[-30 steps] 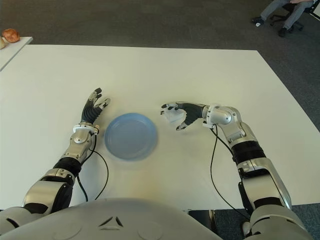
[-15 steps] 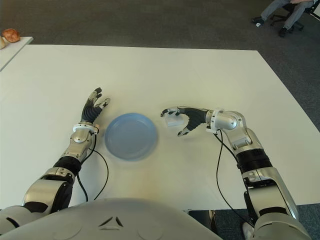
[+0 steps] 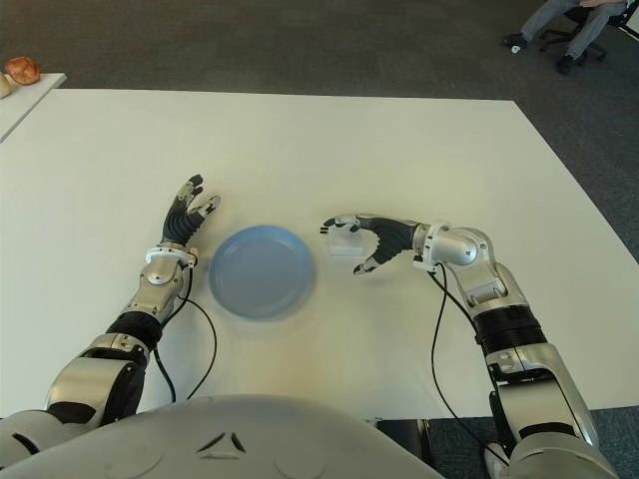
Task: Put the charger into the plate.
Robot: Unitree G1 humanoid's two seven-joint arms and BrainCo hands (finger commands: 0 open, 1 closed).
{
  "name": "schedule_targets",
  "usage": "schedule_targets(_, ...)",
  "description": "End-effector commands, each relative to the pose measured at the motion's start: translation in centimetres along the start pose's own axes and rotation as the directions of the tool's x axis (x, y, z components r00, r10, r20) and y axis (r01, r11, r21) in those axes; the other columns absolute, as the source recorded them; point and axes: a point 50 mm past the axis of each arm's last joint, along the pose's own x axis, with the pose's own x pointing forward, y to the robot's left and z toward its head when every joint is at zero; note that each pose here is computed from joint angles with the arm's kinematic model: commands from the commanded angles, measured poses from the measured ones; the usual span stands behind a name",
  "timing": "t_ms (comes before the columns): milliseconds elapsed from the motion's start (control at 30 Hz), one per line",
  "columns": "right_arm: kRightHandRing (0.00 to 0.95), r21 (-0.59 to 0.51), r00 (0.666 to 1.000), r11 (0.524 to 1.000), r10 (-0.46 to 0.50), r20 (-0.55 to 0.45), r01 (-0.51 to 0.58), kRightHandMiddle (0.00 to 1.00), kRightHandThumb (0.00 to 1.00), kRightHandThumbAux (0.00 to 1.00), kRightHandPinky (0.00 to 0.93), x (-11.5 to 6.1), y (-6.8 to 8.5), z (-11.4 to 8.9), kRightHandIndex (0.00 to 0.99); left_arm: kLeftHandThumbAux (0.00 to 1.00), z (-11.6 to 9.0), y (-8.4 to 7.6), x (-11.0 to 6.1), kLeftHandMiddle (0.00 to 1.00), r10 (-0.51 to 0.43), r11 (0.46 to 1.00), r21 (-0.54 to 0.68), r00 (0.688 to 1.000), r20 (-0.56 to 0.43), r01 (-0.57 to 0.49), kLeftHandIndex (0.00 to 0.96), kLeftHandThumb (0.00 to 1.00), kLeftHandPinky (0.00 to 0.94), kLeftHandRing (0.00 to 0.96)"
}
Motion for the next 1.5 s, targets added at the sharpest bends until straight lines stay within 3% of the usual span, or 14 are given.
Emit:
schedule_targets(33,0.063,-0.018,0.992,0.995,-0.099,0.083,0.100,0.020,0.264,0.804,0.117,0.0,0.3,0.3,0.000,0.576,-4.9,-0.7,-3.1,0.062,-0.059,0.998,0.009,0.968,-0.243,0.063,0.043,0.000,0.029,0.050)
schedule_targets(167,0.059,-0.094,0.964,0.973,-0.189,0.185,0.209,0.030,0.327,0.628,0.072,0.0,-0.1,0.8,0.000,0.574,-4.9,-0.6,-3.1,0.061,-0.059,0.998,0.011,0.967,-0.249,0.064,0.043,0.000,0.023,0.047)
schedule_targets(333,0.009,-0.234,0.940,0.934,-0.205,0.271,0.271,0.004,0.310,0.460,0.011,0.7,-1.7,2.0,0.000,0.577,-5.0,-0.6,-3.1,0.061,-0.060,0.997,0.020,0.966,-0.251,0.068,0.043,0.000,0.009,0.044)
schedule_targets(400,0.003,-0.278,0.934,0.915,-0.209,0.288,0.291,0.001,0.304,0.361,0.004,0.9,-2.2,2.1,0.000,0.579,-5.0,-0.6,-3.1,0.060,-0.062,0.997,0.028,0.966,-0.250,0.071,0.042,0.000,0.005,0.043)
schedule_targets(600,0.000,-0.322,0.932,0.890,-0.240,0.271,0.323,0.000,0.304,0.209,0.000,1.2,-2.6,1.5,0.000,0.591,-5.1,-0.5,-3.1,0.059,-0.059,0.996,0.046,0.965,-0.255,0.073,0.046,0.000,0.025,0.046)
schedule_targets(1133,0.000,-0.385,0.892,0.808,-0.368,0.262,0.447,0.000,0.309,0.129,0.000,2.3,-3.1,0.9,0.000,0.565,-5.2,-0.5,-3.2,0.057,-0.077,0.993,0.066,0.965,-0.251,0.097,0.041,0.000,0.014,0.046)
schedule_targets(1500,0.000,-0.417,0.908,0.807,-0.362,0.210,0.418,0.000,0.326,0.113,0.000,3.1,-3.2,0.0,0.000,0.570,-5.2,-0.5,-3.2,0.061,-0.072,0.993,0.077,0.965,-0.251,0.094,0.042,0.000,0.037,0.055)
